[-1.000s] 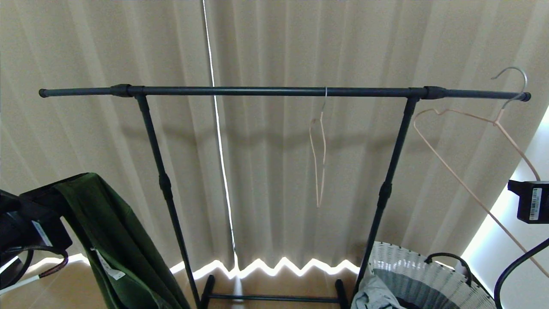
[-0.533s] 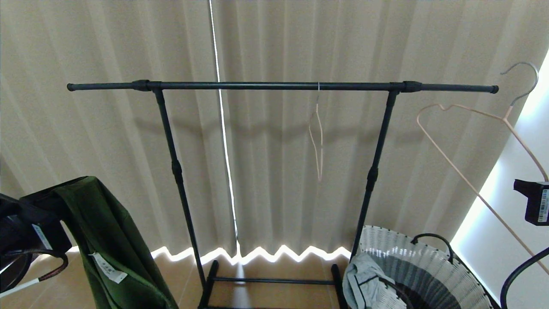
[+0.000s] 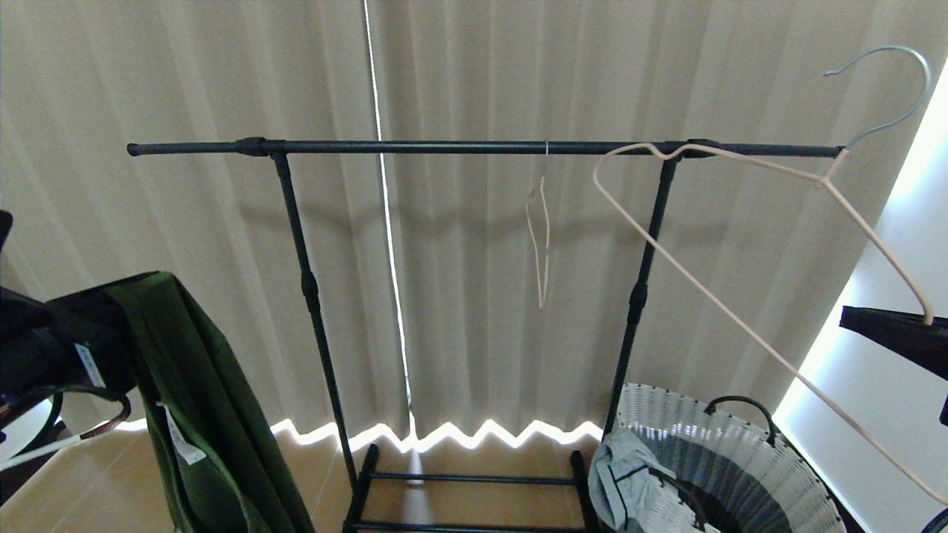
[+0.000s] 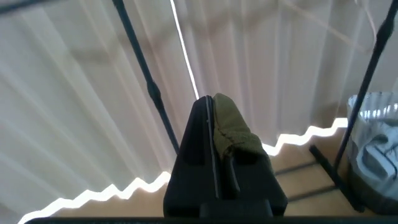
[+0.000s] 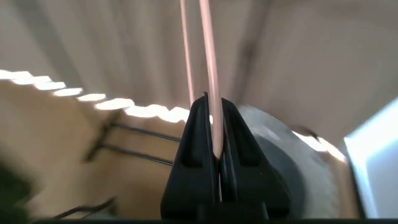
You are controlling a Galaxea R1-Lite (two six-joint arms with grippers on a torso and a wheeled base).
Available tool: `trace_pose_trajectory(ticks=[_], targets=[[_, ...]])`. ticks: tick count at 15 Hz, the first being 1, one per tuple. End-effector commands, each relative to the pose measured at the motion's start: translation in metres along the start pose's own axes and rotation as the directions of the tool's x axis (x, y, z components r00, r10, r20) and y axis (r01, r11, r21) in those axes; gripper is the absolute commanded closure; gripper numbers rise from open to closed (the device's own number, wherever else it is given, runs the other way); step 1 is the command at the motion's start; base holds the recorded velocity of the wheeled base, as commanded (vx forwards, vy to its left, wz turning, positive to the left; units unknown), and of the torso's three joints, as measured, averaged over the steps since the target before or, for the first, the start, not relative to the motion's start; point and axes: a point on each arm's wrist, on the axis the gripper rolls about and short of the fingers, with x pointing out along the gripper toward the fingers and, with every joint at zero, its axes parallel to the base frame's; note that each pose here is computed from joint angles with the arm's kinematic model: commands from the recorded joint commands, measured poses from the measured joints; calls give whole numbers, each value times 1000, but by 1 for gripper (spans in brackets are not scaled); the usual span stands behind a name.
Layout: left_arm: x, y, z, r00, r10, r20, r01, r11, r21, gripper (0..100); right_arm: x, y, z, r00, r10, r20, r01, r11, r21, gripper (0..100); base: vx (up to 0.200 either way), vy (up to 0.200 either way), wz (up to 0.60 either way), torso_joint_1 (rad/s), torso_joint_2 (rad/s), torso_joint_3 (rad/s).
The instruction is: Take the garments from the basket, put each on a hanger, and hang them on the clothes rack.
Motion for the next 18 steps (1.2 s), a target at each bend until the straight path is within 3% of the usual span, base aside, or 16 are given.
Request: trace_pose_trajectory(ticks=[1,2,3,4,5,7,10,12,14,18], targets=[[16,1,10,1000,0,2,0,1000,0,100,-1,5,0,998,57,5,-57,998,-9,100,0,0,0,0,0,0],[31,0,24,998,59,-33,-60,998,-5,100,7,11,1,989,144,-19,-144,989,-17,100,0,0,0,0,0,0],[31,0,24,998,59,-33,-60,998,-5,100,7,11,1,989,144,-19,-144,989,-17,100,0,0,0,0,0,0],[49,-12,46,996,66,-61,-71,994,-82,100,15,22,0,974,223,-35,-224,974,-34,100,0,0,0,0,0,0],[56,-21,59,997,52,-61,-59,991,-119,100,16,29,-2,964,261,-46,-263,964,-45,100,0,0,0,0,0,0],[70,-37,75,992,59,-110,-71,991,-116,100,18,43,-8,936,342,-85,-348,936,-62,100,0,0,0,0,0,0],[101,-57,80,980,126,-152,-140,986,-86,100,32,52,-21,918,367,-153,-379,923,-60,100,0,0,0,0,0,0],[116,-64,79,974,155,-166,-170,982,-83,100,37,57,-24,906,401,-134,-412,909,-64,100,0,0,0,0,0,0],[131,-68,76,967,181,-180,-201,975,-95,100,32,67,-24,876,467,-124,-474,880,-31,100,0,0,0,0,0,0],[132,-76,78,968,180,-176,-203,971,-128,100,30,80,-23,843,520,-136,-528,849,-26,100,0,0,0,0,0,0]])
